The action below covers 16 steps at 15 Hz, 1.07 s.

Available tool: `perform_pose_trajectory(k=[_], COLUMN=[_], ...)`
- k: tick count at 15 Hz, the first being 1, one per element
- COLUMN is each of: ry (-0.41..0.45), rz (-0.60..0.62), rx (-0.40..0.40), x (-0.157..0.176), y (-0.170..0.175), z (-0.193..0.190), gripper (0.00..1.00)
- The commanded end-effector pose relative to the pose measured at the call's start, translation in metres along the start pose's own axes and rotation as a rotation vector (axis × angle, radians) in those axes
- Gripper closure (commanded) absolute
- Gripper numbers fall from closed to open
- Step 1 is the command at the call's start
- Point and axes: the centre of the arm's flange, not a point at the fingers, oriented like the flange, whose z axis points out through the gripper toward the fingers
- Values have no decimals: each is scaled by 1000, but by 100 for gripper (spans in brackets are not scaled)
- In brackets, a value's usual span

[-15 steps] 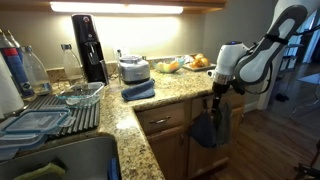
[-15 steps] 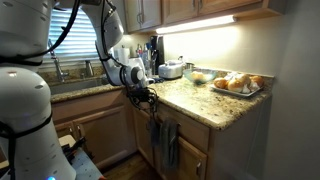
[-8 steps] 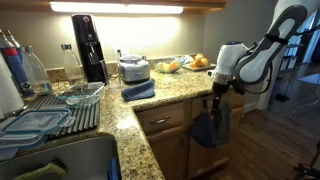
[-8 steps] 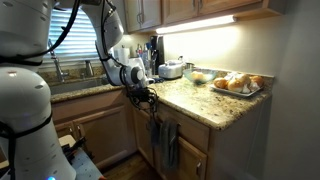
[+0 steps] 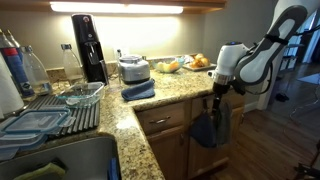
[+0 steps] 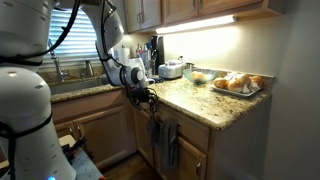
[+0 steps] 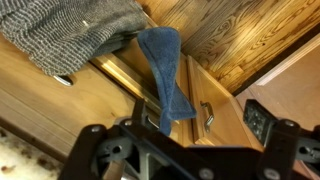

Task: Put the towel on the counter on the hook hanging on the top drawer

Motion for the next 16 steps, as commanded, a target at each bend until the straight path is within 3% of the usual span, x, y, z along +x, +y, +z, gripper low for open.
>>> perform_pose_trajectory(k=[1,4,5,11,16], ry=[-22,-33,-27,-29,48], rz=[8,-8,-4,-12,-1], rx=[-6,-36,-8,-16,-26], x=[-14,-16,-8,-8,-32], y=[-1,0,4,4,5], z=[9,5,11,11,37], gripper=[0,0,0,0,0])
